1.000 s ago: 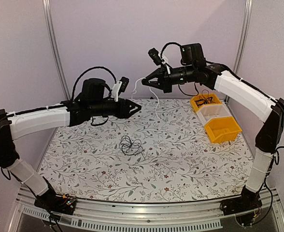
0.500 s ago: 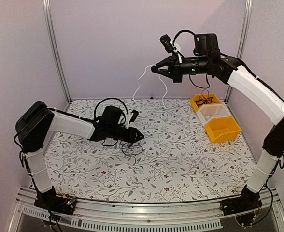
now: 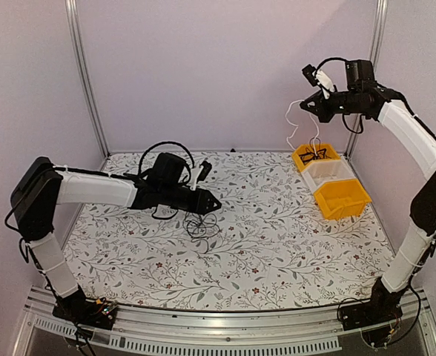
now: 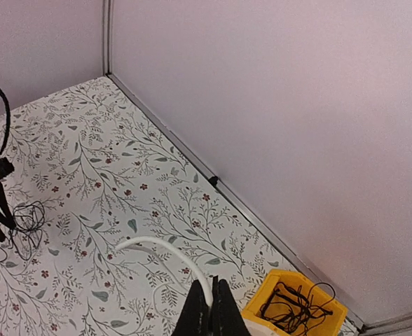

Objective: Untangle the cables

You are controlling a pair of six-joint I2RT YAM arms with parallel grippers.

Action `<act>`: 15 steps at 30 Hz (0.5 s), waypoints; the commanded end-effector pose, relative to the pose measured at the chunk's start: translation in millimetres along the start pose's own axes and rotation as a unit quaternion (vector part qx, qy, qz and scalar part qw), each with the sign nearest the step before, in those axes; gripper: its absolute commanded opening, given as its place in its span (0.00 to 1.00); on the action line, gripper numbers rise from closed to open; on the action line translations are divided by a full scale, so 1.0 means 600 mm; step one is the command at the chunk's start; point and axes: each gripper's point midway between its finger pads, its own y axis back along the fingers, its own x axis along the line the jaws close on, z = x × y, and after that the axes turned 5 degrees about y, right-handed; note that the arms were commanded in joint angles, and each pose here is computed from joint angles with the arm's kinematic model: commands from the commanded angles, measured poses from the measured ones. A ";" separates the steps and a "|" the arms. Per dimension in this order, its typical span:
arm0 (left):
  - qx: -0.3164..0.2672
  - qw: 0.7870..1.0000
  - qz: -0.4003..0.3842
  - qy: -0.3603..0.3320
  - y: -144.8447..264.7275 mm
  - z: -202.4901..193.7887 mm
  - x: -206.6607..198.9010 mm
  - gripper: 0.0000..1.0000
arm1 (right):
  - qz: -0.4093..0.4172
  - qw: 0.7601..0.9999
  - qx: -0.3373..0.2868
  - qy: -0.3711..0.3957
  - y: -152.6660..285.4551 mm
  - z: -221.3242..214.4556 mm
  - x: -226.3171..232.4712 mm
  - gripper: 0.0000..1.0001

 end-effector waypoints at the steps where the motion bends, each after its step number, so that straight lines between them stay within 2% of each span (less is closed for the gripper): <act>1: -0.022 1.000 -0.005 0.004 0.030 0.025 -0.034 0.37 | -0.043 0.996 0.075 0.027 0.026 -0.090 -0.057 0.00; 6: -0.030 0.999 0.018 0.011 0.054 0.034 -0.034 0.37 | -0.070 0.982 0.158 0.071 0.018 -0.196 -0.090 0.00; 15: -0.045 0.998 0.033 0.015 0.085 0.037 -0.035 0.37 | -0.084 0.962 0.243 0.094 -0.001 -0.336 -0.160 0.00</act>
